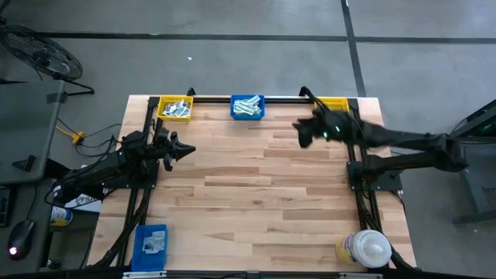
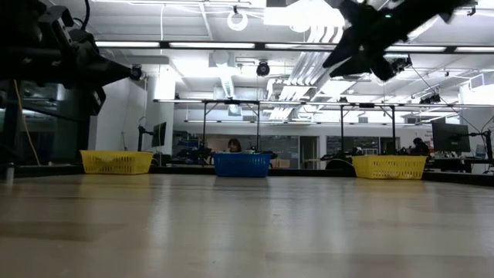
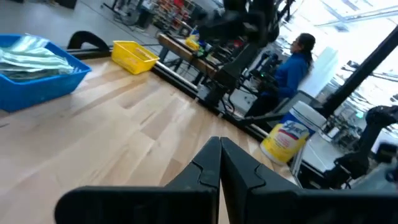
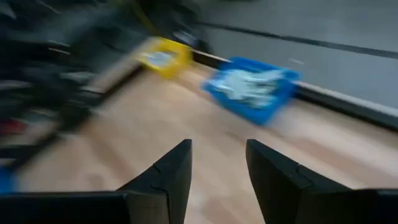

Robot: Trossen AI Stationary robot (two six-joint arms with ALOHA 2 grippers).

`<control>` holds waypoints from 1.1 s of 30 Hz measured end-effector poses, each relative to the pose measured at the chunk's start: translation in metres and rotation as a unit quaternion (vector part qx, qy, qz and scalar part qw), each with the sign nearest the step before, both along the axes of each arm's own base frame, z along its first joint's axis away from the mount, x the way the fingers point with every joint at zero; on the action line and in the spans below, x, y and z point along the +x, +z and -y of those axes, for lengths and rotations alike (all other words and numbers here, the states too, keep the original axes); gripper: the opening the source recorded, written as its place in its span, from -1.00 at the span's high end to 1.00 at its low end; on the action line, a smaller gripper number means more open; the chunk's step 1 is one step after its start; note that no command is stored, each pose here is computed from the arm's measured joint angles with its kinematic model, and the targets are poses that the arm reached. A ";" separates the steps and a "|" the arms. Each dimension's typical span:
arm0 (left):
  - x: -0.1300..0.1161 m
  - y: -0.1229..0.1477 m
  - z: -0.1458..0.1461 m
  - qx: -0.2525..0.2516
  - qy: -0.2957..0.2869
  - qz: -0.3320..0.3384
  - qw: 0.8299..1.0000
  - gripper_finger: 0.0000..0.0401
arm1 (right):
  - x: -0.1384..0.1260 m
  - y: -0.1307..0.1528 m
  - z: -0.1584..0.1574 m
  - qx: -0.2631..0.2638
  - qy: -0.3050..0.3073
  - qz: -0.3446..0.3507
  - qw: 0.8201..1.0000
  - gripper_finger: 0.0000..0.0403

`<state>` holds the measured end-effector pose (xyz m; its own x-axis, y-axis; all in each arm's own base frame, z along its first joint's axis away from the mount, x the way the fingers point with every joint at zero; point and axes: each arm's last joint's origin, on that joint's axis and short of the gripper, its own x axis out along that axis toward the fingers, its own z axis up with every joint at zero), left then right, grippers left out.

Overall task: Pick & Place First Aid Supplies
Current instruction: Return to Home Position

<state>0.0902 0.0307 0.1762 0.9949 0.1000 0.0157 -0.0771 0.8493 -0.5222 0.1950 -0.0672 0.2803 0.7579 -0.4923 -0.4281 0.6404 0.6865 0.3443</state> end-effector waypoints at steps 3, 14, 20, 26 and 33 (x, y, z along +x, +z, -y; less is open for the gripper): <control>0.000 0.000 0.000 0.000 0.001 0.000 1.000 1.00 | -0.011 -0.022 -0.020 0.005 0.034 0.087 0.996 0.27; 0.000 0.000 0.000 0.000 0.002 0.001 1.000 1.00 | -0.052 -0.086 -0.039 0.002 0.050 0.222 0.974 0.29; 0.000 0.000 0.000 0.000 0.003 0.001 1.000 1.00 | -0.067 -0.106 -0.042 -0.008 0.052 0.261 0.964 0.30; 0.000 0.000 0.000 0.000 0.003 0.001 1.000 1.00 | -0.070 -0.107 -0.041 -0.041 0.043 0.251 0.966 0.29; 0.000 0.000 0.000 0.000 0.003 0.001 1.000 1.00 | -0.072 -0.108 -0.038 -0.056 -0.016 0.242 0.968 0.29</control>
<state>0.0902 0.0309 0.1764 0.9942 0.1060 0.0179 -0.0810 0.8487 -0.5227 0.1231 -0.0293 0.1721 0.8397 -0.5421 0.0316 0.4442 0.7192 0.5342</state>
